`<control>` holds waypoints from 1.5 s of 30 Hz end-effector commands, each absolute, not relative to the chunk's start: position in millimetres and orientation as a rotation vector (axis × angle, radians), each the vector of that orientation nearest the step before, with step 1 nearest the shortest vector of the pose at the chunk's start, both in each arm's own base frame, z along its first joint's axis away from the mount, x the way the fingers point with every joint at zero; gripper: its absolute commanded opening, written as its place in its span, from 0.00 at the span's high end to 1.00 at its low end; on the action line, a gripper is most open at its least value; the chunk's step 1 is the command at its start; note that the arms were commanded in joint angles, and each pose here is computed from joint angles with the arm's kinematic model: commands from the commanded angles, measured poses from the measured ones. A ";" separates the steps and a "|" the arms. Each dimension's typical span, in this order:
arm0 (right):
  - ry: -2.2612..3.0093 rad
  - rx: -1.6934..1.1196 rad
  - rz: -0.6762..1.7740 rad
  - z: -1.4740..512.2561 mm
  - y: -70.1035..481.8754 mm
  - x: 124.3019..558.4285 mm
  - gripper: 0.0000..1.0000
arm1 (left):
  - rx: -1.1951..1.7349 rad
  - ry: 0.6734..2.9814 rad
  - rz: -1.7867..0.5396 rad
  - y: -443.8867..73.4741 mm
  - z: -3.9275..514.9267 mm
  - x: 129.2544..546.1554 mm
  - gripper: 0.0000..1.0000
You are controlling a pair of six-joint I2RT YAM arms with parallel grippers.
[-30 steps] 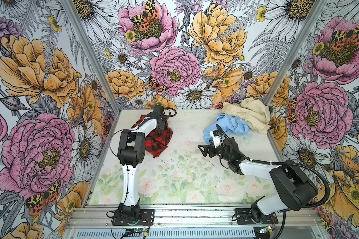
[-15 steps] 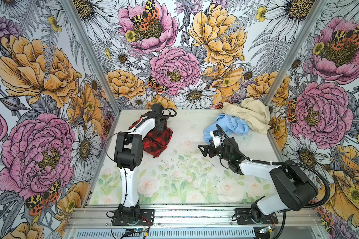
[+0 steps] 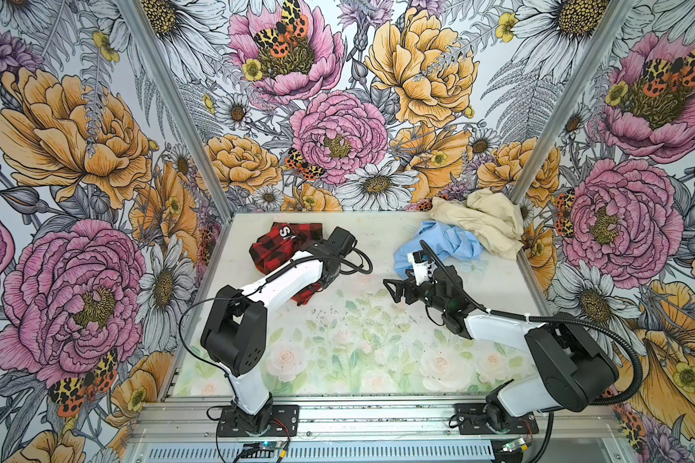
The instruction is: Pick out a specific cloth from the pile
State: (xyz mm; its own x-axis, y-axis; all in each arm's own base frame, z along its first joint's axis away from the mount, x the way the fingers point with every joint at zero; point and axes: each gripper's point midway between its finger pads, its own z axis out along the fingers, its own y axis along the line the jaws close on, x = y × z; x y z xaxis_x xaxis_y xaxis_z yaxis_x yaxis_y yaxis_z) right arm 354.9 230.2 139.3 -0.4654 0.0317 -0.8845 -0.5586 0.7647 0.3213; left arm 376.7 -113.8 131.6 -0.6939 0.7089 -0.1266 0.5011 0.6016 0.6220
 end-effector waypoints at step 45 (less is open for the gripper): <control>1.876 -0.374 0.756 163.5 224.8 358.9 0.01 | 0.782 2.467 0.720 -102.1 180.4 437.4 1.00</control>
